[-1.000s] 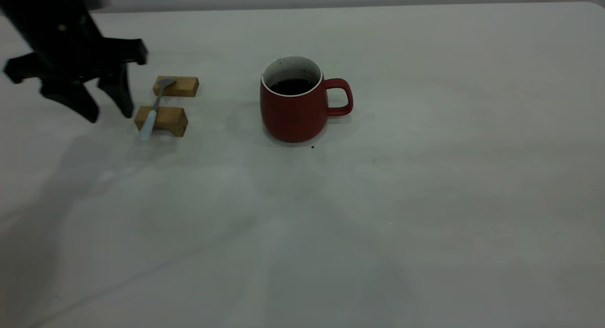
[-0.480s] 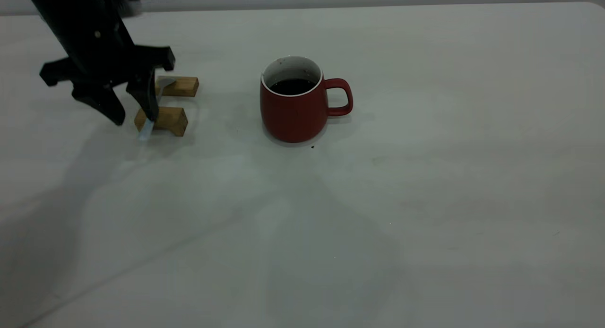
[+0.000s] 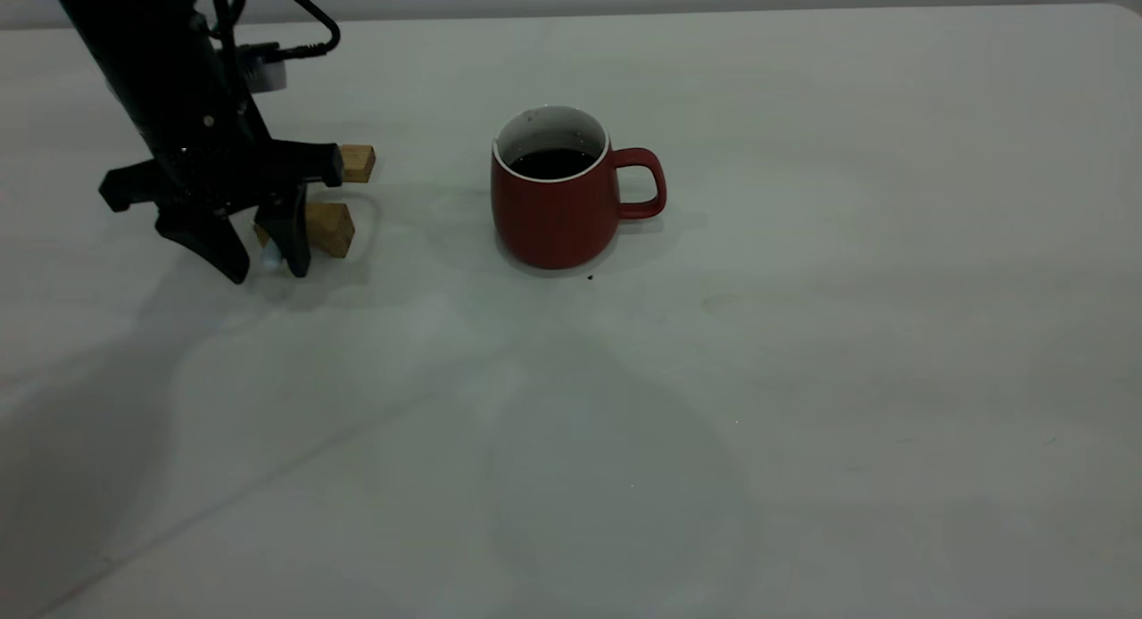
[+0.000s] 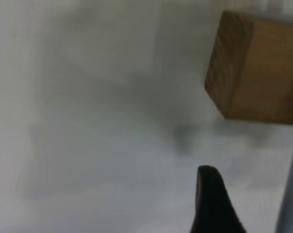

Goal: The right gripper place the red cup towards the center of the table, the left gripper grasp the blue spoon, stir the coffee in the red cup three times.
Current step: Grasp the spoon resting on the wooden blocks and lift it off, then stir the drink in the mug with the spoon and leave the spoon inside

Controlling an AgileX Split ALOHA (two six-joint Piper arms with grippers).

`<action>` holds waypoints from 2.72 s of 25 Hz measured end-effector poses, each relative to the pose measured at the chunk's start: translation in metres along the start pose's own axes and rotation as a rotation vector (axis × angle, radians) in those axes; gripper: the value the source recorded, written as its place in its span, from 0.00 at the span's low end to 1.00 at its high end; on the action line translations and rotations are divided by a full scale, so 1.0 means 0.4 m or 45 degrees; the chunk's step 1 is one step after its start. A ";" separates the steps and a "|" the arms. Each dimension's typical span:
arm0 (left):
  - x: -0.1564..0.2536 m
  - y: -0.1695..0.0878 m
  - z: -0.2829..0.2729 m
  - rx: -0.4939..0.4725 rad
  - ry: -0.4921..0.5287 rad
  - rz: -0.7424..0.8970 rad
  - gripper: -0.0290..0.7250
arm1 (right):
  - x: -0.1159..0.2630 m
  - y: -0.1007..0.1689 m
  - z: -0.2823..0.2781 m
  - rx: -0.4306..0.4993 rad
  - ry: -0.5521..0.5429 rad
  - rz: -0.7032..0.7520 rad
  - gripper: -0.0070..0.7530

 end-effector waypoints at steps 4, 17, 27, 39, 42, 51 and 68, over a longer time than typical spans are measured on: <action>-0.010 -0.004 0.012 0.002 0.004 -0.003 0.69 | 0.000 0.000 0.000 0.000 0.001 0.000 0.50; -0.022 -0.026 -0.016 0.021 0.061 -0.020 0.23 | 0.000 0.000 0.000 0.000 0.001 0.000 0.50; -0.073 -0.164 -0.170 0.445 0.195 -0.276 0.23 | 0.000 0.000 0.000 0.000 0.001 0.000 0.50; -0.064 -0.319 -0.328 1.210 0.613 -0.713 0.23 | 0.000 0.000 0.000 0.000 0.001 0.000 0.50; -0.060 -0.336 -0.361 1.326 0.746 -0.783 0.23 | 0.000 0.000 0.000 0.000 0.001 0.000 0.50; -0.064 -0.379 -0.411 1.445 1.063 -1.127 0.23 | 0.000 0.000 0.000 0.000 0.001 0.000 0.50; -0.059 -0.401 -0.304 1.017 1.360 -1.845 0.23 | 0.000 0.000 0.000 0.000 0.001 0.000 0.50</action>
Point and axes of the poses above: a point on each arm's last joint axis where the gripper is mounted, z pointing out along that axis toward the gripper, y along the wrist's bending axis when the last joint is at zero, x = y × z, the point moved 3 cm from there along z, pointing out along that axis toward the gripper, and after that the axes turned 8 degrees about -z, right-handed, at the moved point
